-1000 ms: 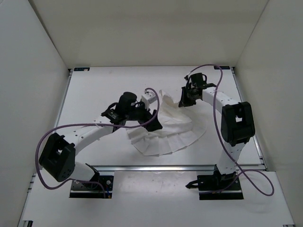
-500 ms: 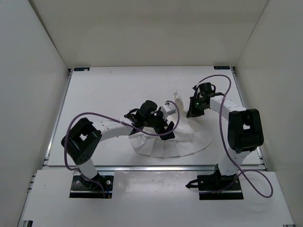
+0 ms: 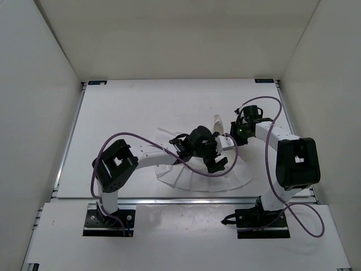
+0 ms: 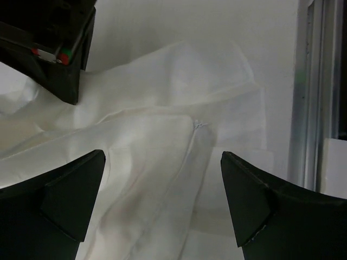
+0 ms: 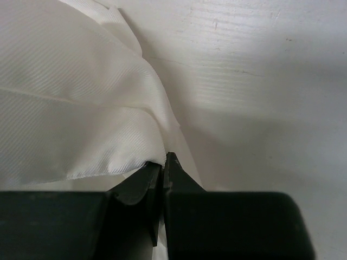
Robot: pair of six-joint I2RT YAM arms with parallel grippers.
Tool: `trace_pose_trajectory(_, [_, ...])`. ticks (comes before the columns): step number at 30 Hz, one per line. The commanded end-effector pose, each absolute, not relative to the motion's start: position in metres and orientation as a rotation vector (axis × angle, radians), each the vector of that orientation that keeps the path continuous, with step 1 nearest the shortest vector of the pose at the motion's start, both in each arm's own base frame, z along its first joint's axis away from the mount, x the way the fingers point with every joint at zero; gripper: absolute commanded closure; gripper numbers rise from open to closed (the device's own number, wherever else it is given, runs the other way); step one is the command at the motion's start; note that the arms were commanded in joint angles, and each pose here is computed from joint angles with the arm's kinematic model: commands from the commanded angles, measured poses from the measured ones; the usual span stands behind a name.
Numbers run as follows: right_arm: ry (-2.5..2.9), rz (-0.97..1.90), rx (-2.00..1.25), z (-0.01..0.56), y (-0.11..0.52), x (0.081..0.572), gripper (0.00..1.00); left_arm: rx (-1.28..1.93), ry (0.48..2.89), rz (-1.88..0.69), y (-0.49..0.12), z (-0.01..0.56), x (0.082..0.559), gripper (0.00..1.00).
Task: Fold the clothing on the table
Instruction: Flatten the skirt out
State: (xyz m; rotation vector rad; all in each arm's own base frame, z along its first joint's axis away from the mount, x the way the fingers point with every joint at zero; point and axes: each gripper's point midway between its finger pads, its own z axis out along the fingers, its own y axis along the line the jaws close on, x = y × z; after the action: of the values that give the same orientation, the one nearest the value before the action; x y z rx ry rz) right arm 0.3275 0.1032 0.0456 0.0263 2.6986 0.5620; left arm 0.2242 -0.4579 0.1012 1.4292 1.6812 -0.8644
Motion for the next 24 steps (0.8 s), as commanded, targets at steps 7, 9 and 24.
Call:
trace_pose_trajectory(7, [2.618, 0.594, 0.016, 0.062, 0.1, 0.335, 1.0, 1.533, 1.628, -0.79, -0.466, 0.075, 0.217, 0.02])
trace_pose_trajectory(9, [2.613, 0.606, 0.028, 0.062, 0.1, 0.333, 1.0, 1.534, 1.622, -0.798, -0.469, 0.071, 0.211, 0.02])
trace_pose_trajectory(24, [2.608, 0.575, 0.014, 0.065, 0.093, 0.334, 1.0, 1.258, 1.719, -0.752, -0.468, 0.1, 0.245, 1.0])
